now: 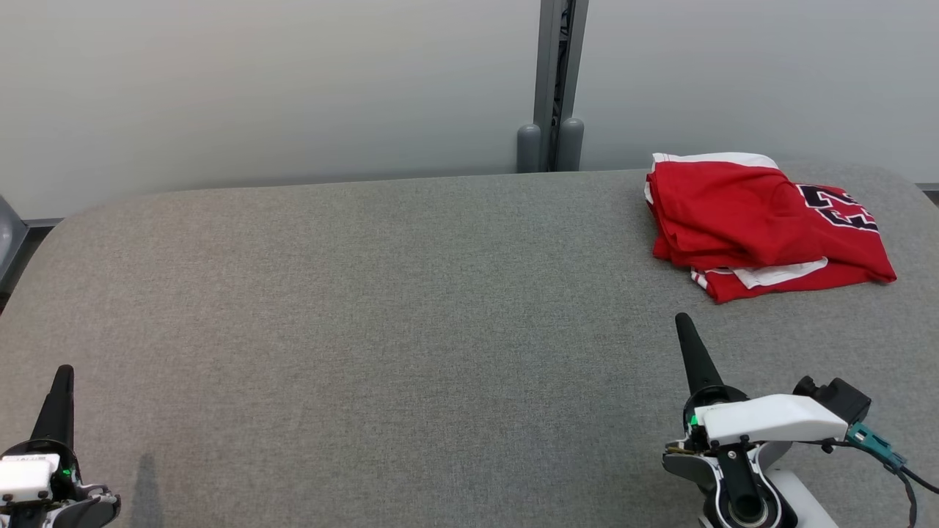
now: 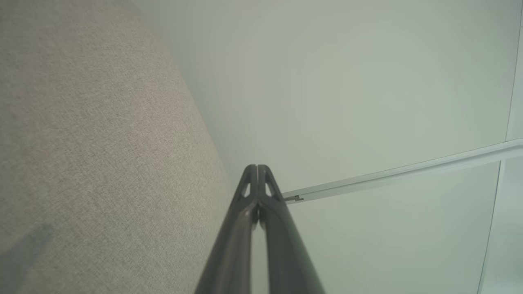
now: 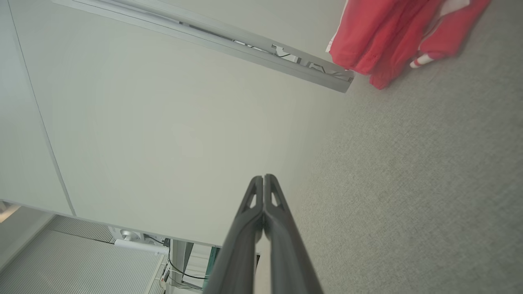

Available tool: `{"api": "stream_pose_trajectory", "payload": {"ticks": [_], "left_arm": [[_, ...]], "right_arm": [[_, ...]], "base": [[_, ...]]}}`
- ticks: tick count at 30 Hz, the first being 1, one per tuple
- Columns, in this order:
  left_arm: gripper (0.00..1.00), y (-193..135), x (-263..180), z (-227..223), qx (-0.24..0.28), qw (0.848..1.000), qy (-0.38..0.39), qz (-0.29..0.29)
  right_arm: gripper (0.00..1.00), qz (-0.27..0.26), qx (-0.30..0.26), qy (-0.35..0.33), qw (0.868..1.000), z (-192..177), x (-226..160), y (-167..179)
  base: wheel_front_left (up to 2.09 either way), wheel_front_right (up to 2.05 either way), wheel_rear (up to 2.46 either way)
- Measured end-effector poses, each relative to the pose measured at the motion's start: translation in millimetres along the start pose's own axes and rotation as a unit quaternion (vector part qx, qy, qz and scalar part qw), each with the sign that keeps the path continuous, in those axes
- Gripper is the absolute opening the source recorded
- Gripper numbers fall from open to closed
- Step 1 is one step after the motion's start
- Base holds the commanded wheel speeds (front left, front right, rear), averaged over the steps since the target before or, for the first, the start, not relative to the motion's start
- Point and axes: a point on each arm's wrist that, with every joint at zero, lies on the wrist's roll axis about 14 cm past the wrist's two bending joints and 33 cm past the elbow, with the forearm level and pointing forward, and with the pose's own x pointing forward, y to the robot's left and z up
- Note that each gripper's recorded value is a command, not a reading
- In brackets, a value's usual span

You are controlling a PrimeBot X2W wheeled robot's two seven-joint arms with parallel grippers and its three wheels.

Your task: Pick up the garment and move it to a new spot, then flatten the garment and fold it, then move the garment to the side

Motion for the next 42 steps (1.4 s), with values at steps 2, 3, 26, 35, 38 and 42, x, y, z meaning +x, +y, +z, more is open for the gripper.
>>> {"api": "stream_pose_trajectory", "payload": {"ticks": [2,3,26,35,38,42], "left_arm": [[0.0,0,0,1,-0.008,1.0,0.0,-0.002],[0.0,0,0,2,-0.013,1.0,0.0,-0.003],[0.0,-14,2,16,-0.099,0.994,0.0,-0.043],[0.0,-18,1,21,-0.126,0.99,-0.001,-0.059],[0.0,-19,1,23,-0.136,0.989,-0.001,-0.064],[0.0,-22,1,25,-0.141,0.988,-0.001,-0.07]], "right_arm": [[0.0,-0.002,0.007,0.001,1.0,-1,0,-1],[0.0,-0.003,0.011,0.002,1.0,-2,0,-1],[0.0,-0.011,0.089,0.014,0.996,-13,9,6],[0.0,-0.017,0.115,0.017,0.993,-17,12,6],[0.0,-0.017,0.124,0.018,0.992,-18,13,8],[0.0,-0.017,0.129,0.02,0.991,-20,14,9]], "base": [[0.0,0.0,0.0],[0.0,0.0,0.0],[0.0,0.0,0.0],[0.0,0.0,0.0],[0.0,0.0,0.0],[0.0,0.0,0.0]]}}
